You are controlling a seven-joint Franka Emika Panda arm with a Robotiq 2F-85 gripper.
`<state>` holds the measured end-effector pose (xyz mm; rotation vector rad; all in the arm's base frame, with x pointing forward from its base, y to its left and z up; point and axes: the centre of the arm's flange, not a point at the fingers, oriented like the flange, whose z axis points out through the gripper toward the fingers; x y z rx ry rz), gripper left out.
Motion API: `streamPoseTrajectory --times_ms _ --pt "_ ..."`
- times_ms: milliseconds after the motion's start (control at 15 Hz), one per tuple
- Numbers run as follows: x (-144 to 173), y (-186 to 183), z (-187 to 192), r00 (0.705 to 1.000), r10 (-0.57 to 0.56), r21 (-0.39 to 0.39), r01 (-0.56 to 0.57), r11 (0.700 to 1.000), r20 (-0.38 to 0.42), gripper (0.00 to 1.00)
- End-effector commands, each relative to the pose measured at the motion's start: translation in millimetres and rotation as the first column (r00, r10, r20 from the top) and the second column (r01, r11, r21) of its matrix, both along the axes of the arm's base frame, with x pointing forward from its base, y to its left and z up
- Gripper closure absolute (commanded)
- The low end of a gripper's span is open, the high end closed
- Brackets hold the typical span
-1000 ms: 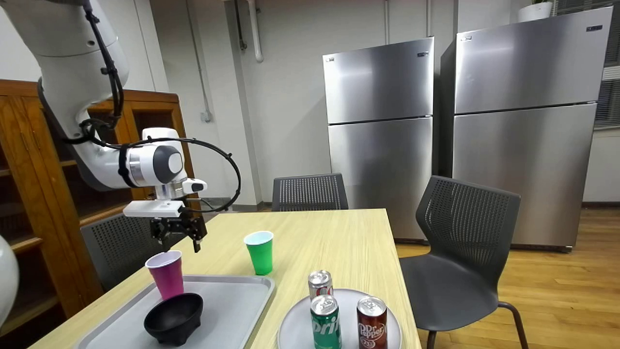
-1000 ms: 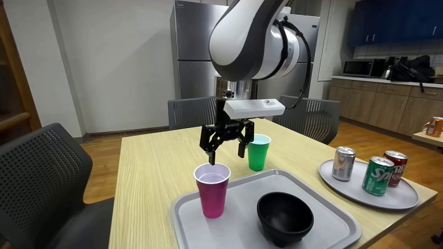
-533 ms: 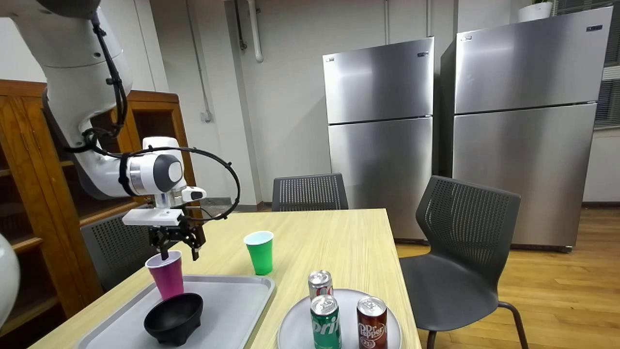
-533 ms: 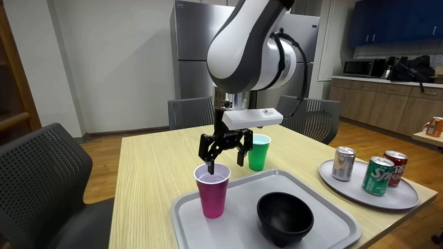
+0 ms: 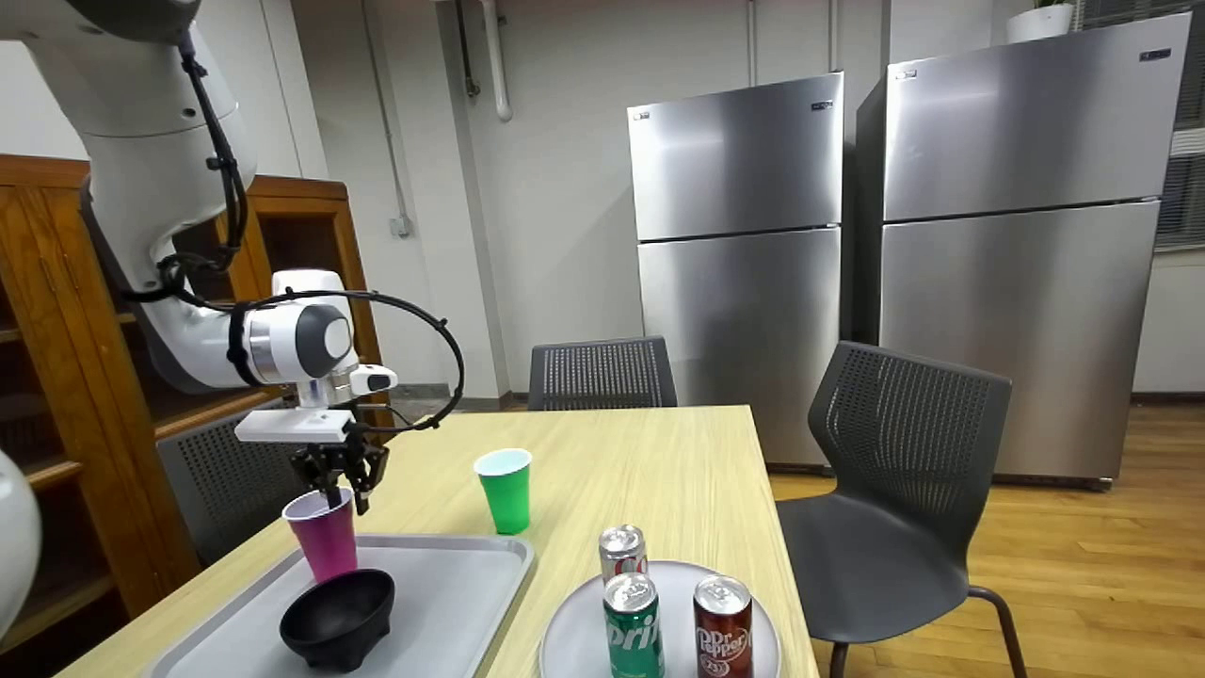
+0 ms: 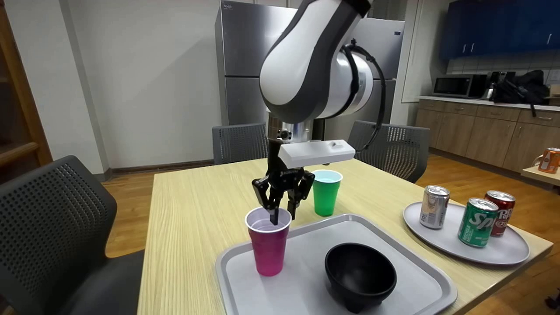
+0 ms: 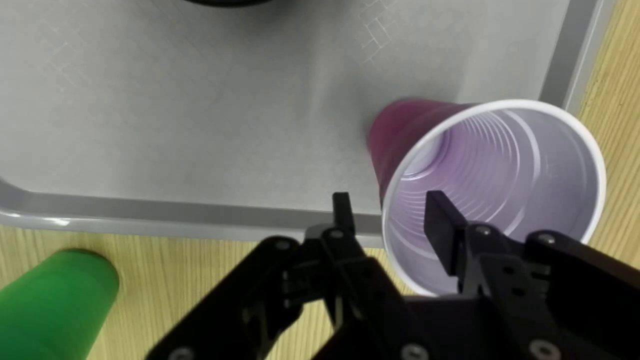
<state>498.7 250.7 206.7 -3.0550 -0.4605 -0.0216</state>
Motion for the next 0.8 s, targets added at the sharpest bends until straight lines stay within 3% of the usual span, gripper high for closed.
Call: streamPoseTrajectory --times_ms 0,133,733 --pt "-4.9 6.1 2.1 1.000 0.017 -0.006 -0.016 1.000 0.024 0.88" --pt "-7.8 7.9 2.9 0.999 0.033 -0.004 -0.033 0.999 0.030 1.00" --pt "-13.8 20.4 32.4 0.989 0.080 0.053 -0.087 0.995 0.128 0.99"
